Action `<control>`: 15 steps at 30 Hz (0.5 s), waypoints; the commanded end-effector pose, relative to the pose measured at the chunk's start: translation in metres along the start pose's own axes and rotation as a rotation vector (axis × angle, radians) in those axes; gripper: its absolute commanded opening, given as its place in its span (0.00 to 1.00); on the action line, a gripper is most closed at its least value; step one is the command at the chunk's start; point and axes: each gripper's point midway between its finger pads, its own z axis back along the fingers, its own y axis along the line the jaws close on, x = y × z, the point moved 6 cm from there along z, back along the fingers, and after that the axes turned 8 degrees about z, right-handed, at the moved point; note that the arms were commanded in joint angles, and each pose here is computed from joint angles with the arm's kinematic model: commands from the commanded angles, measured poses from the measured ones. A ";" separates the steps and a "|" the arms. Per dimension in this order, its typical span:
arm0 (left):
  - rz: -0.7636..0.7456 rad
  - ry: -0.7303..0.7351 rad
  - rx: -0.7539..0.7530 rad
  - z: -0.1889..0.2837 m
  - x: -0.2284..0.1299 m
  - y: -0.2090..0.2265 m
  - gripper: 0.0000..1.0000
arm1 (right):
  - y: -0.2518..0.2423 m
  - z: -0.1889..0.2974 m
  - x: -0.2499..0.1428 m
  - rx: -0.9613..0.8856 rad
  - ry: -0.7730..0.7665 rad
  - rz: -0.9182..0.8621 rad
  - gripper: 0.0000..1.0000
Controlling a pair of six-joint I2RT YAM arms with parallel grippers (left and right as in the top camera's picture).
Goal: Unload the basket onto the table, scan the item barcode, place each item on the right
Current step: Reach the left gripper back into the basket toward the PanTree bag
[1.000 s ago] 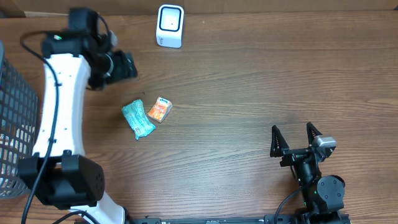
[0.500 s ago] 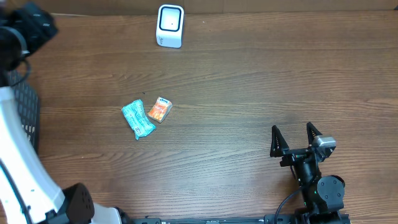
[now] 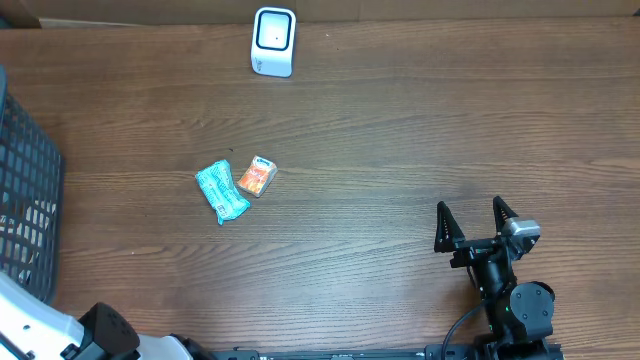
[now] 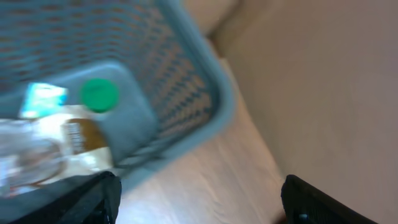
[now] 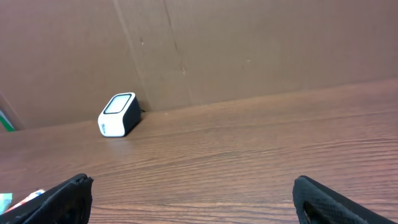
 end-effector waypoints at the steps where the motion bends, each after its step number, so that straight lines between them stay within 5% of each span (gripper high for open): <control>1: 0.004 -0.097 0.172 0.004 0.020 0.033 0.85 | 0.000 0.000 -0.003 -0.001 -0.001 0.004 1.00; 5: 0.024 -0.121 0.403 -0.006 0.031 0.077 0.86 | 0.000 0.000 -0.003 -0.001 -0.001 0.004 1.00; 15: -0.038 0.202 0.619 -0.098 -0.004 0.143 0.79 | 0.000 0.000 -0.003 -0.001 -0.001 0.004 1.00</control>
